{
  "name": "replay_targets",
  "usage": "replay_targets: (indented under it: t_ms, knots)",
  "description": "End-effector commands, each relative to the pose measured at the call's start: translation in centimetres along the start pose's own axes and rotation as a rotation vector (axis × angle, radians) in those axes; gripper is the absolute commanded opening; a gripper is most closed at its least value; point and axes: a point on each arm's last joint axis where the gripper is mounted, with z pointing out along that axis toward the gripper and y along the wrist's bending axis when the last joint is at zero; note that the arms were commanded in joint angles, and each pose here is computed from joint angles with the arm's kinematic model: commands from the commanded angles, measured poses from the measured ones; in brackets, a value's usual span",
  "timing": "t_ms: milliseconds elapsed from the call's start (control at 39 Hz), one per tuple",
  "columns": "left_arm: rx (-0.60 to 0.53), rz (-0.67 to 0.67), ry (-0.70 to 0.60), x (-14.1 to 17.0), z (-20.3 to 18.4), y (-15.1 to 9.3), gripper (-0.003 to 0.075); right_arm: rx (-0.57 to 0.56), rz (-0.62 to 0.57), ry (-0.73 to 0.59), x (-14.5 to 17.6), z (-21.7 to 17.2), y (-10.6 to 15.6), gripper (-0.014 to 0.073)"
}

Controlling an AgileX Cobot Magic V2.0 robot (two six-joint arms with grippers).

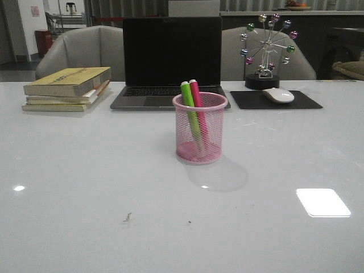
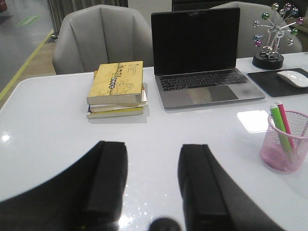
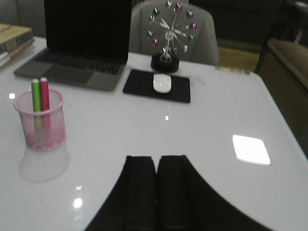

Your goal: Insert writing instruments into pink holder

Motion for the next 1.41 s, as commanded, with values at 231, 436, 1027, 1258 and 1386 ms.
replay_targets:
  t_ms: [231, 436, 1027, 1258, 1386]
  knots:
    - [-0.026, -0.022, -0.093, -1.5, -0.3, 0.2, 0.0330, 0.023, 0.081, -0.432, 3.2, 1.6, 0.0, 0.0029]
    - [-0.026, -0.022, -0.093, -1.5, -0.3, 0.2, 0.0330, 0.032, 0.086, -0.374, 7.0, 3.6, 0.1, 0.0029]
    - [-0.026, -0.022, -0.093, -1.5, -0.3, 0.2, 0.0330, 0.016, 0.088, -0.157, 11.4, 5.1, 0.4, 0.0029]
    - [-0.026, -0.022, -0.093, -1.5, -0.3, 0.2, 0.0330, 0.016, 0.088, -0.157, 11.4, 5.1, 0.4, 0.0029]
    - [-0.026, -0.022, -0.093, -1.5, -0.3, 0.2, 0.0330, 0.016, 0.088, -0.157, 11.4, 5.1, 0.4, 0.0029]
